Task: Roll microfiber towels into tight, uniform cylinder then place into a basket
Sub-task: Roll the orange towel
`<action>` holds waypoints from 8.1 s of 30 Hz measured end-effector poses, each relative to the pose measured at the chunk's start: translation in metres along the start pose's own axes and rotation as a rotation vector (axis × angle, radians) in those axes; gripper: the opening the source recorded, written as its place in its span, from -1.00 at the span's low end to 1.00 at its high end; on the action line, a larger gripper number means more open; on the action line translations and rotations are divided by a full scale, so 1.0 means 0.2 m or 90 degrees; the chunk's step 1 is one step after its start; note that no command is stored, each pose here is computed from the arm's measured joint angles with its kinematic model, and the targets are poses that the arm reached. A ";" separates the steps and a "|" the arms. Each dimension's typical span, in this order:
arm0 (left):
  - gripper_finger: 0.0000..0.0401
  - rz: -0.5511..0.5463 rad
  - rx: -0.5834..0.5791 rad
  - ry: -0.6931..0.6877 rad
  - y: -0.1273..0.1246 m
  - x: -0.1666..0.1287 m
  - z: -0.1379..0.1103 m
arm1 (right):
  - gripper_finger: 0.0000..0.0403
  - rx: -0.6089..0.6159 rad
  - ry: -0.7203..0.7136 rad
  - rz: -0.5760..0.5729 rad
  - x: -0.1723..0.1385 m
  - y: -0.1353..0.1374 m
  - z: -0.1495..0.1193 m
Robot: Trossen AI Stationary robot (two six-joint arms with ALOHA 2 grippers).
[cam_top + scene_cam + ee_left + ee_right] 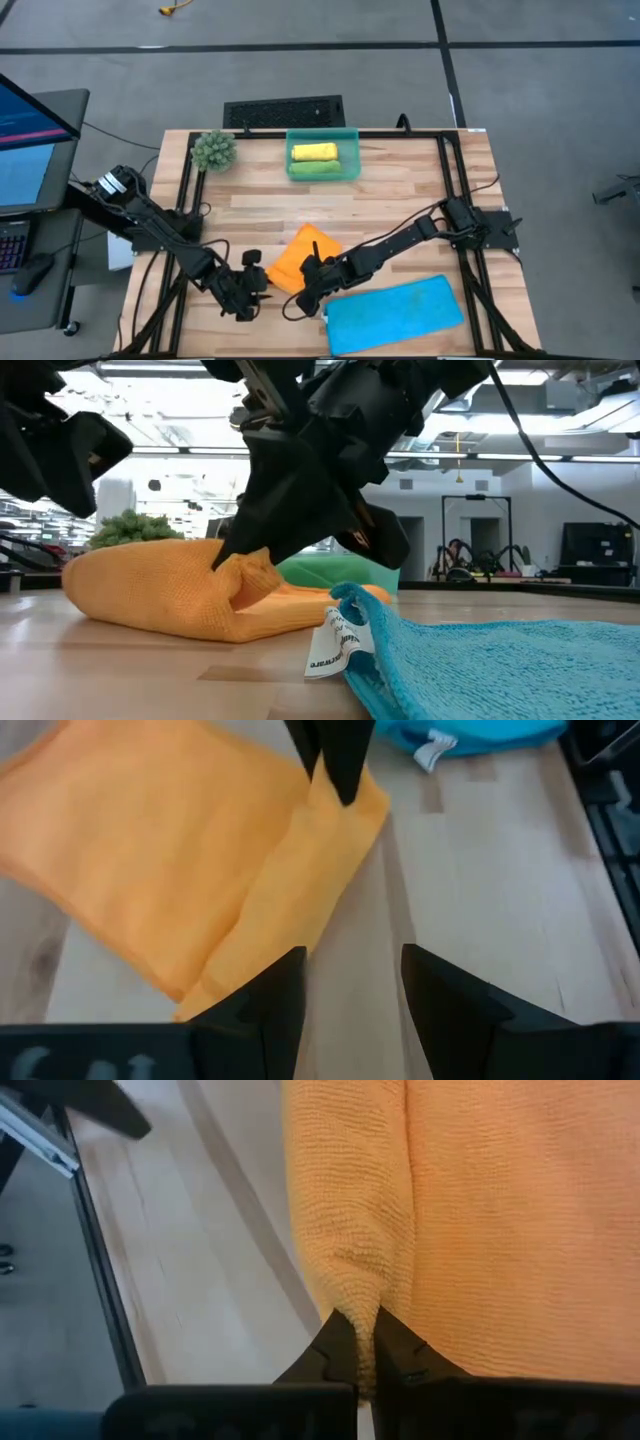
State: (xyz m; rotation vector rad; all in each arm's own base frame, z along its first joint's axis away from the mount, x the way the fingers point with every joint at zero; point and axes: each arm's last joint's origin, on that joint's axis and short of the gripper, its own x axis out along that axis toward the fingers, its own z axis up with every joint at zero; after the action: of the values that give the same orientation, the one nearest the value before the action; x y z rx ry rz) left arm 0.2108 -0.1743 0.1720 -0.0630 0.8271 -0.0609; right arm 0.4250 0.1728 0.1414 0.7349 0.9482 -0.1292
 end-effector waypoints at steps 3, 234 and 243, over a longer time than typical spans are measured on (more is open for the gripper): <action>-0.21 -0.012 0.020 -0.018 -0.01 0.00 0.02 | -0.92 0.008 0.002 0.003 0.00 0.00 0.01; -0.21 -0.124 0.059 -0.003 0.18 0.15 0.06 | -0.94 0.152 -0.183 -0.036 -0.01 0.14 -0.22; -0.21 -0.138 0.031 -0.017 0.16 0.25 0.05 | -0.95 0.208 -0.191 -0.012 -0.02 0.18 -0.30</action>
State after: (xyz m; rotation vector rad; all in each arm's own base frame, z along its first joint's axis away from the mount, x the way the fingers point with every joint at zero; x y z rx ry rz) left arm 0.2528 -0.1471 0.1387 -0.1065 0.7895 -0.2836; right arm 0.3966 0.2370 0.1416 0.9755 0.6528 -0.4075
